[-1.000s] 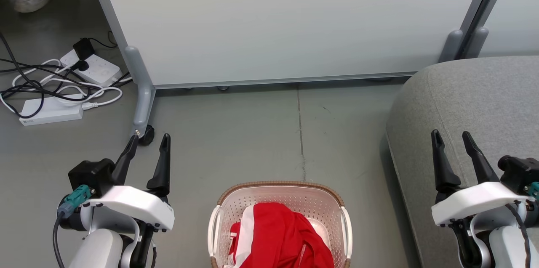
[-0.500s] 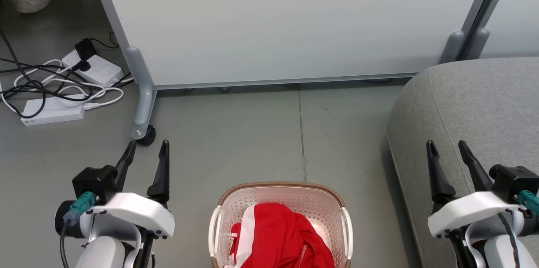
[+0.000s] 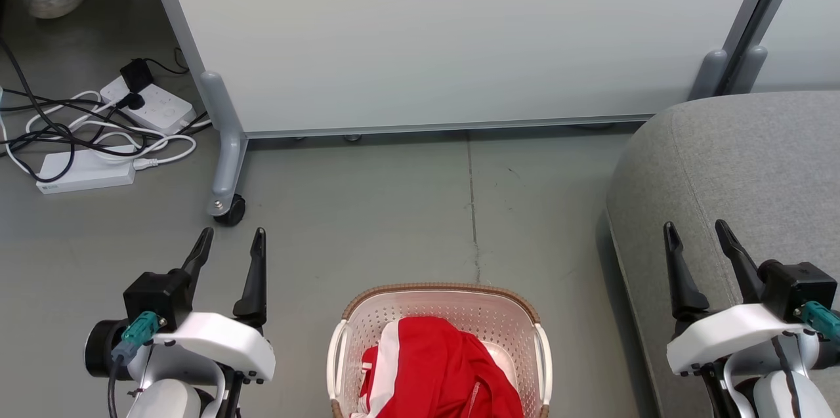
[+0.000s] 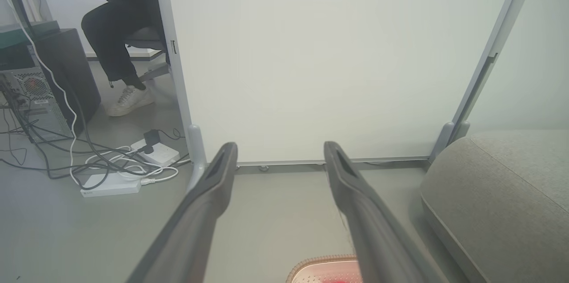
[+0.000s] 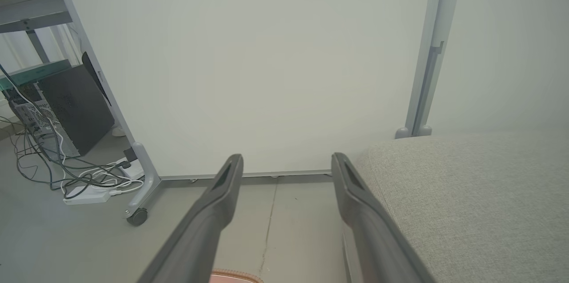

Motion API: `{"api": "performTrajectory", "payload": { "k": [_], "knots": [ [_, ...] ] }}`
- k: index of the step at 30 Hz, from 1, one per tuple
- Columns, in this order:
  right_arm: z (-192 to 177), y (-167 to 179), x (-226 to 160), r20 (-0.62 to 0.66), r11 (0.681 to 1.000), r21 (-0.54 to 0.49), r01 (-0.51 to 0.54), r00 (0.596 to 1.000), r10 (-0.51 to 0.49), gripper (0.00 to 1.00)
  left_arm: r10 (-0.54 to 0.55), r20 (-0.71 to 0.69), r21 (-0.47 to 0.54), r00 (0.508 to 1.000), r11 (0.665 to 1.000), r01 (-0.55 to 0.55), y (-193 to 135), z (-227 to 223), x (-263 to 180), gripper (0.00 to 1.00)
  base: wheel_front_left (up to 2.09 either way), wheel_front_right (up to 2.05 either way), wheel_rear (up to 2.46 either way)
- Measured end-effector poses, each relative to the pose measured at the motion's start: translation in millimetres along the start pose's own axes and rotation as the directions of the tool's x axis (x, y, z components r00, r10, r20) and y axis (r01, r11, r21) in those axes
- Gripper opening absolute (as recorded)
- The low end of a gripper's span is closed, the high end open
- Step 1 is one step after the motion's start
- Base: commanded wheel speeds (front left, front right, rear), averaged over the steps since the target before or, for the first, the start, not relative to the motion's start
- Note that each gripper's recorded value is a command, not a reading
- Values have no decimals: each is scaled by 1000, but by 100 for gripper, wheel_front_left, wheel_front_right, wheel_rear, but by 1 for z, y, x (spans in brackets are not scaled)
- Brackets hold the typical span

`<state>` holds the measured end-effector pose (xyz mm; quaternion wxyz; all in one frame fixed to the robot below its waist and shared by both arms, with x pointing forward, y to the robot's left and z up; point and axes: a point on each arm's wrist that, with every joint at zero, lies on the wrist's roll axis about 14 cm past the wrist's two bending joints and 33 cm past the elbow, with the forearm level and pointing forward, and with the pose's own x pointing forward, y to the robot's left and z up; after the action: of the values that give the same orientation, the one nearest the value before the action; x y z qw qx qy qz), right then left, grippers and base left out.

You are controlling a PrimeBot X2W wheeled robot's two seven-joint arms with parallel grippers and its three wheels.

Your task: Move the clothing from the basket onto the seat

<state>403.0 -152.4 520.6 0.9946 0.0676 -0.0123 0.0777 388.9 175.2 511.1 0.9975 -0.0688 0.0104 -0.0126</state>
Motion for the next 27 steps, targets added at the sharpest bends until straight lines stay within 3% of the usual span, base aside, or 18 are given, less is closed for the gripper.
{"api": "performTrajectory", "payload": {
  "k": [14,27],
  "knots": [
    [1,1,-2,10,1000,-19,0,1000,0,100,5,9,54,1000,999,-5,0,-1,-6,100,0,0,0],
    [0,0,-2,2,1000,-10,5,1000,-5,100,8,-6,44,1000,999,-8,0,-5,-6,100,0,0,0]
  ]
}}
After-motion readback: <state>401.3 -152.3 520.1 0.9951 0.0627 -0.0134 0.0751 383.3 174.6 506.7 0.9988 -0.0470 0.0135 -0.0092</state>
